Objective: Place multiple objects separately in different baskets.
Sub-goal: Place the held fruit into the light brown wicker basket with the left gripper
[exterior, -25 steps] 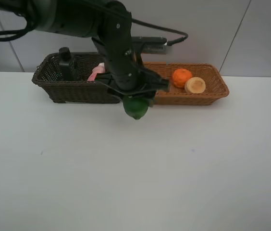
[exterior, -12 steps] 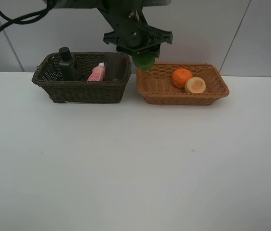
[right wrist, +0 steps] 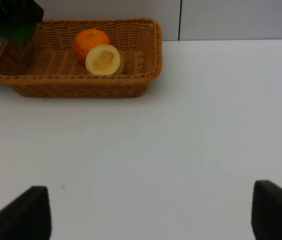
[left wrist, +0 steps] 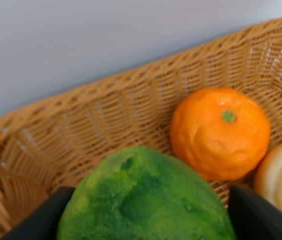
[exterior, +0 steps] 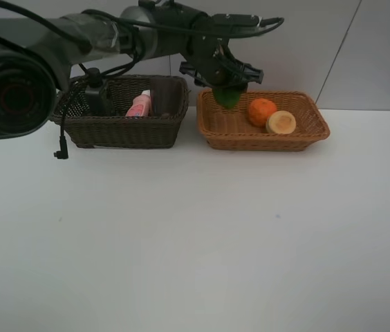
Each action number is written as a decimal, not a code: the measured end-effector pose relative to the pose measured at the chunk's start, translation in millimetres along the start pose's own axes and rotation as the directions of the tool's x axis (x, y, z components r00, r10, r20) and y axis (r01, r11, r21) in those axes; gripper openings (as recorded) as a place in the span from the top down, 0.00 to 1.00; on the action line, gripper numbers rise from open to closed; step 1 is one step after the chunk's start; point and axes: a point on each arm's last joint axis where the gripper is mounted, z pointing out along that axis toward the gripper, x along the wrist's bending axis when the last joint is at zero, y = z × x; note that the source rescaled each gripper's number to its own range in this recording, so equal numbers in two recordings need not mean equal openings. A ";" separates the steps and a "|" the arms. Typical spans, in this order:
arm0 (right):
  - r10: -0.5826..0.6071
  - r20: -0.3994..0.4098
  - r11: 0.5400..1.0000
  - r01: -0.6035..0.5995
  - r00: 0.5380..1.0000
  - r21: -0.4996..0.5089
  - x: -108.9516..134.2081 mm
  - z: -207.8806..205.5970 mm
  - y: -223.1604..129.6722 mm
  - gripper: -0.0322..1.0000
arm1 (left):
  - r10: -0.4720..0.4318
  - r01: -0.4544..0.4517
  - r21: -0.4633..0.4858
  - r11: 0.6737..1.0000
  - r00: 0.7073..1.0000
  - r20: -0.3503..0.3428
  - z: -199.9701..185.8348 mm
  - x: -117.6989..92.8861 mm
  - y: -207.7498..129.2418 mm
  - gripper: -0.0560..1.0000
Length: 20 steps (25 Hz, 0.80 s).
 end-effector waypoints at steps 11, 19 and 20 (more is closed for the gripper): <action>0.000 0.000 1.000 0.000 1.000 0.000 0.0 0.0 0.0 0.28 | 0.136 -0.137 0.045 0.990 0.990 0.024 15.5 -0.3 -14.0 0.22; 0.000 0.000 1.000 0.000 1.000 0.000 0.0 0.0 0.0 0.28 | 0.103 -0.105 0.043 0.994 0.994 0.046 15.2 -2.5 -13.6 0.00; 0.000 0.000 1.000 0.000 1.000 0.000 0.0 0.0 0.0 0.28 | 0.103 -0.105 0.042 0.994 0.994 0.046 15.0 -2.6 -13.2 0.00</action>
